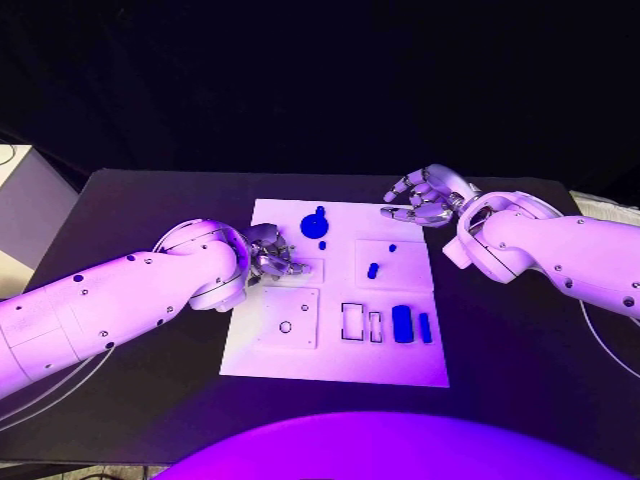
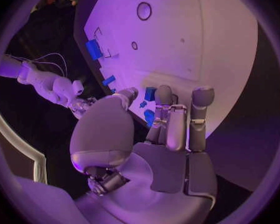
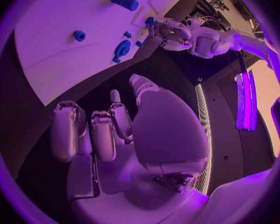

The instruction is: Assemble the parts on the task board

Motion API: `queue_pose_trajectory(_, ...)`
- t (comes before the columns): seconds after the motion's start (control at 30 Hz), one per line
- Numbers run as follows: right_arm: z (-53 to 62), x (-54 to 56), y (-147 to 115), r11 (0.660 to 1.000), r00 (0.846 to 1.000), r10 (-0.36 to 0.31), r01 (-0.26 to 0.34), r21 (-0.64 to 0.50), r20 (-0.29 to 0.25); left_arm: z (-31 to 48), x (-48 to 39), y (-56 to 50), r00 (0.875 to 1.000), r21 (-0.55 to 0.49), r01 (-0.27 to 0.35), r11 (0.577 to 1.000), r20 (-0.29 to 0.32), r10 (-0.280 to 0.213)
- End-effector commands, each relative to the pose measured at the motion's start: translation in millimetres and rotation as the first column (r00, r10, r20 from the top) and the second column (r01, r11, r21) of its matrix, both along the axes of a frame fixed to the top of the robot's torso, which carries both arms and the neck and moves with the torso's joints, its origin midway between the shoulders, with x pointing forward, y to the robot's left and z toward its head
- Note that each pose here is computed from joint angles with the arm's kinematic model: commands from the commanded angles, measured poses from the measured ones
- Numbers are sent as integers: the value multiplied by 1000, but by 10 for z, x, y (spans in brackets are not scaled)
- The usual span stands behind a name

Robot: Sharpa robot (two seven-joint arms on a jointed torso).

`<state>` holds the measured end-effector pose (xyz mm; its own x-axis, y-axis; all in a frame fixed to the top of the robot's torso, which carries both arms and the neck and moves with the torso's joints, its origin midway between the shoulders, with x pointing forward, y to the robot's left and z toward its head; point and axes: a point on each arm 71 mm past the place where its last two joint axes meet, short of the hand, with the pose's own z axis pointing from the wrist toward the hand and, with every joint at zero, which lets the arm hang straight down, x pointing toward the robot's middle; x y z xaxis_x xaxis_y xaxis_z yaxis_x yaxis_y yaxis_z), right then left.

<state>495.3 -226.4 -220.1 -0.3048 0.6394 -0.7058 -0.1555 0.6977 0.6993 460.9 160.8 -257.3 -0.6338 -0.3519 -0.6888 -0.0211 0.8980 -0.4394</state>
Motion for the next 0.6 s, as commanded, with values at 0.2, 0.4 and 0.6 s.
queue_pose_trajectory(0.2, -3, -8, 10, 1000, 1000, 17, -17, -5, 3, -29, -22, -14, 999, 11, 23, 1000, -33, -23)
queue_pose_trajectory(0.4, -7, -10, 11, 1000, 1000, 17, -17, -5, 2, -31, -20, -18, 999, 10, 21, 1000, -33, -21)
queue_pose_trajectory(0.6, -10, -11, 10, 1000, 1000, 17, -17, -6, 1, -29, -12, -16, 1000, 6, 12, 1000, -27, -12)
